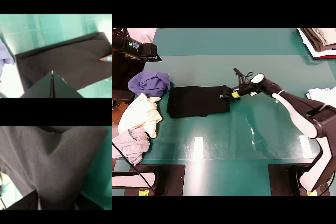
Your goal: Fold the shirts.
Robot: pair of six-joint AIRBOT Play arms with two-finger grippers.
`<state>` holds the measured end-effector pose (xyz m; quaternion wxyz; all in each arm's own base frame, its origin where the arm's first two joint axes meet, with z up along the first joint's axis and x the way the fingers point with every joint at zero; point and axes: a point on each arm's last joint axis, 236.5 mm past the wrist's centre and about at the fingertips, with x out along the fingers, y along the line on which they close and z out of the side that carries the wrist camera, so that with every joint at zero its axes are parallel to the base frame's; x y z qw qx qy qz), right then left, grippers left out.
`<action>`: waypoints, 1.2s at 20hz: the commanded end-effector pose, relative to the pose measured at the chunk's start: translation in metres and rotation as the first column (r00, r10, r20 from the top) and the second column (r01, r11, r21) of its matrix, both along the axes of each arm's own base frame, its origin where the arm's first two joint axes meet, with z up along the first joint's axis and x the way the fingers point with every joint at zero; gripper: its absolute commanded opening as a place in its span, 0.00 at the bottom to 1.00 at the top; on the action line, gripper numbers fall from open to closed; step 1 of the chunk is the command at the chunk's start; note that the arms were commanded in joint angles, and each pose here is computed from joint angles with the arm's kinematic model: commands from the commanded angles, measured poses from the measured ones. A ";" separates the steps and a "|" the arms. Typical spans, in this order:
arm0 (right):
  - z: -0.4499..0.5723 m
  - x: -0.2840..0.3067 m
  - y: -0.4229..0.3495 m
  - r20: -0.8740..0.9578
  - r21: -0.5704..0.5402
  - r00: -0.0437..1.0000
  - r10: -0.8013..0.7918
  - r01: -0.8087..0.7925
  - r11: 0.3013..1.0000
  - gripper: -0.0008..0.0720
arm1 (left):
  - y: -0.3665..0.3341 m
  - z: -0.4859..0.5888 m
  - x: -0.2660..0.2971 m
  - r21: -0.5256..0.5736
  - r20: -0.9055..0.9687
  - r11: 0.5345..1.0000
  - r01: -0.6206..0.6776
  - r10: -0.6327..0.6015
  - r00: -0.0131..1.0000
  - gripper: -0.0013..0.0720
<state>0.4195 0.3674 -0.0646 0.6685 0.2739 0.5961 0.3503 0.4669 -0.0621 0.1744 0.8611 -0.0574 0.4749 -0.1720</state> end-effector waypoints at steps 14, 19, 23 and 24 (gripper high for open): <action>0.109 0.036 -0.208 0.272 -0.230 0.947 -0.174 0.239 0.943 0.03 | -0.042 -0.005 -0.023 -0.027 -0.066 0.993 0.115 -0.117 0.991 0.05; 0.130 0.013 -0.389 0.327 -0.282 0.809 -0.488 0.576 0.767 0.03 | -0.095 0.002 -0.026 -0.034 -0.012 0.978 0.205 -0.206 0.978 0.05; 0.142 -0.017 -0.503 0.378 -0.273 0.636 -0.673 0.771 0.576 0.03 | -0.127 0.008 -0.027 -0.040 0.034 0.966 0.255 -0.254 0.967 0.05; 0.147 -0.022 -0.520 0.386 -0.267 0.608 -0.693 0.793 0.547 0.03 | -0.132 0.009 -0.028 -0.041 0.043 0.964 0.263 -0.261 0.964 0.05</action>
